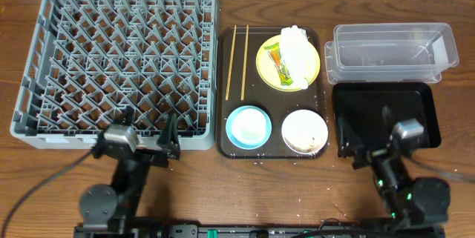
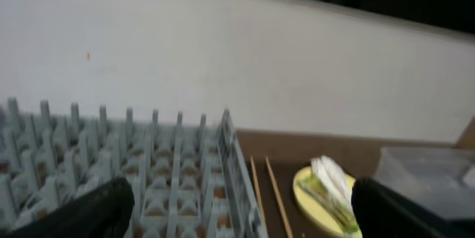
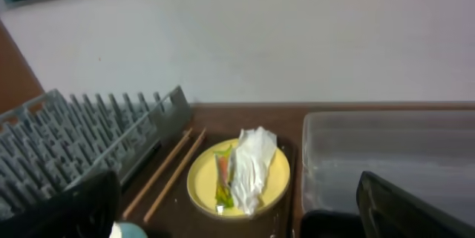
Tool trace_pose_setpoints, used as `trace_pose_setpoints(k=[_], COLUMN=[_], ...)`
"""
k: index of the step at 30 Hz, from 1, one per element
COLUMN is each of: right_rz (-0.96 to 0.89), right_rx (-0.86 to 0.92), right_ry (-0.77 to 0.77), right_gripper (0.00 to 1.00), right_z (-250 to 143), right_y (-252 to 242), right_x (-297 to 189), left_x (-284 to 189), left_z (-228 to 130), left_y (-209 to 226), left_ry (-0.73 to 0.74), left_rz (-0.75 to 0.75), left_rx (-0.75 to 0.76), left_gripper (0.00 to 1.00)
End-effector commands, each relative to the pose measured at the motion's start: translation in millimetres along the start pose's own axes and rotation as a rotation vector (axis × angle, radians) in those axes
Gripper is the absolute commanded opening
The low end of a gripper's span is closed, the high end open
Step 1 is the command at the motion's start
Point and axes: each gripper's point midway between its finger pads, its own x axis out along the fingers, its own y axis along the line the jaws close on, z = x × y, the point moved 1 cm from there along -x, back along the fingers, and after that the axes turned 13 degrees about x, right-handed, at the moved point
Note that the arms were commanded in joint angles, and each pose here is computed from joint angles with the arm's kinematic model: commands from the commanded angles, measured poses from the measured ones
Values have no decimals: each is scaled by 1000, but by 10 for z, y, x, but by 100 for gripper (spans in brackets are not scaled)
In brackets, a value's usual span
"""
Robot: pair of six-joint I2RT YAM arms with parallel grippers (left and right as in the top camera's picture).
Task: Sort waste into correct bins and load items into the dishwasher
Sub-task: 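Reach the right gripper to the yellow plate and grasp the yellow wrapper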
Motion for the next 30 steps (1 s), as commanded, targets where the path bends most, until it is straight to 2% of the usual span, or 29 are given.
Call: trace_pose_setpoints(k=[1,6,12,14,18,19,21,24,26,30], right_rz=[-29,-17,-102,-120,-32,-15,-7,-62,-162,-297], right_rx=[0,4,104,120,224,227,213,158,62,-74], right_ry=[117,349,623,662,701,709,731,782,812,795], right_gripper=[99,99,99,99,99,98,84,79,73,58], right_z=[139,211,143,101,-52,-87,-207,-506,-813,-1172], right_y=[37,125,21,-50,36,58,85,103,63,-65], right_x=[217,622,1063,1244,1461,1499,1582,1702,1824,2049], left_x=[64,226,406,478,524,524,538,536,507,422], left_z=[345,494,423,327,258,255,262,288,320,460], left_y=[-75,-191,-309,-351,-501,-547,-603,-676,-728,-766], left_ry=[91,304,498,538,574,578,577,571,564,520], left_rz=[-58,-156,-255,-290,-398,-431,-475,-531,-567,-588], left_rx=[-33,-99,-183,-209,-260,-274,-289,-308,-317,-299], left_gripper=[95,95,95,95,95,95,95,95,95,95])
